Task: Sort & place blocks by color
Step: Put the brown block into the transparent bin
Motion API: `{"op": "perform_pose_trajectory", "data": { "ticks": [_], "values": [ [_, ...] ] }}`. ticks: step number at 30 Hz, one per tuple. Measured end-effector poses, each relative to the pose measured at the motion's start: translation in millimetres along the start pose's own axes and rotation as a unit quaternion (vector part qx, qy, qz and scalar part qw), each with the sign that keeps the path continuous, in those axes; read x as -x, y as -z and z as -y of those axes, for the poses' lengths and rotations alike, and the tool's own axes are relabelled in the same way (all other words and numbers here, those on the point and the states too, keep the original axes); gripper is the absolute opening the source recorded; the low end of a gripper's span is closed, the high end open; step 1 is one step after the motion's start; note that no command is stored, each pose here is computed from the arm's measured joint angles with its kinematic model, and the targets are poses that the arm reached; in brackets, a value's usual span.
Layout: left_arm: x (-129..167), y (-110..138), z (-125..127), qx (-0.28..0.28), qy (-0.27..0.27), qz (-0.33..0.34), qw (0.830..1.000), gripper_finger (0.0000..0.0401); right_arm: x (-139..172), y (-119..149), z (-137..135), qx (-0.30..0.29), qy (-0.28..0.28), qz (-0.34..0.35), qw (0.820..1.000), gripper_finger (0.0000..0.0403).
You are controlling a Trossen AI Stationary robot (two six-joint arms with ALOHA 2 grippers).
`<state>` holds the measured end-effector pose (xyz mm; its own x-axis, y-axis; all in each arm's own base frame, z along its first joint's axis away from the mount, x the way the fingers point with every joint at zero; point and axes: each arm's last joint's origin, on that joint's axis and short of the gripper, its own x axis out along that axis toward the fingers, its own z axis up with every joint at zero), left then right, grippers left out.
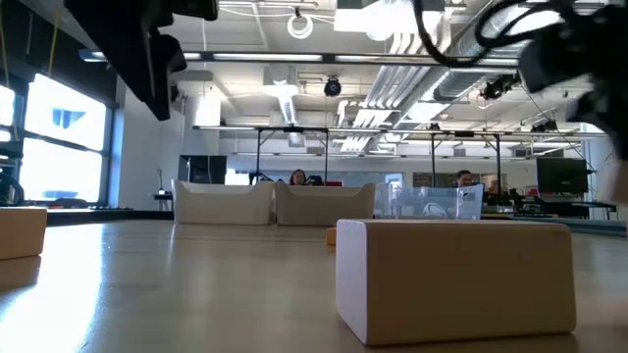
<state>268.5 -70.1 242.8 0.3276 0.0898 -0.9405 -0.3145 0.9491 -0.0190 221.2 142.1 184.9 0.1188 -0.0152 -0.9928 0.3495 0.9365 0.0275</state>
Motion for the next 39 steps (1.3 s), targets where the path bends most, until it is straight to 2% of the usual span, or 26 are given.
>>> {"op": "perform_pose_trajectory", "data": {
  "ticks": [8, 16, 30, 39],
  "values": [
    [4.0, 14.5, 16.2, 0.024, 0.004, -0.014, 1.000, 0.0239, 30.8, -37.7, 50.0, -0.028, 0.064, 0.132, 0.989, 0.0101],
    [5.6, 18.7, 21.1, 0.040, -0.011, -0.001, 0.999, 0.0239, 54.1, -64.9, 109.9, -0.059, 0.127, 0.194, 0.971, 0.0101],
    [5.6, 19.8, 21.2, 0.149, -0.006, -0.011, 0.989, 0.0239, 74.1, -105.3, 208.5, -0.137, 0.247, 0.286, 0.916, 0.0101],
    [5.9, 21.8, 21.4, 0.203, -0.010, -0.018, 0.979, 0.0239, 81.0, -107.6, 266.4, -0.232, 0.288, 0.305, 0.878, 0.0101]
  ]
}}
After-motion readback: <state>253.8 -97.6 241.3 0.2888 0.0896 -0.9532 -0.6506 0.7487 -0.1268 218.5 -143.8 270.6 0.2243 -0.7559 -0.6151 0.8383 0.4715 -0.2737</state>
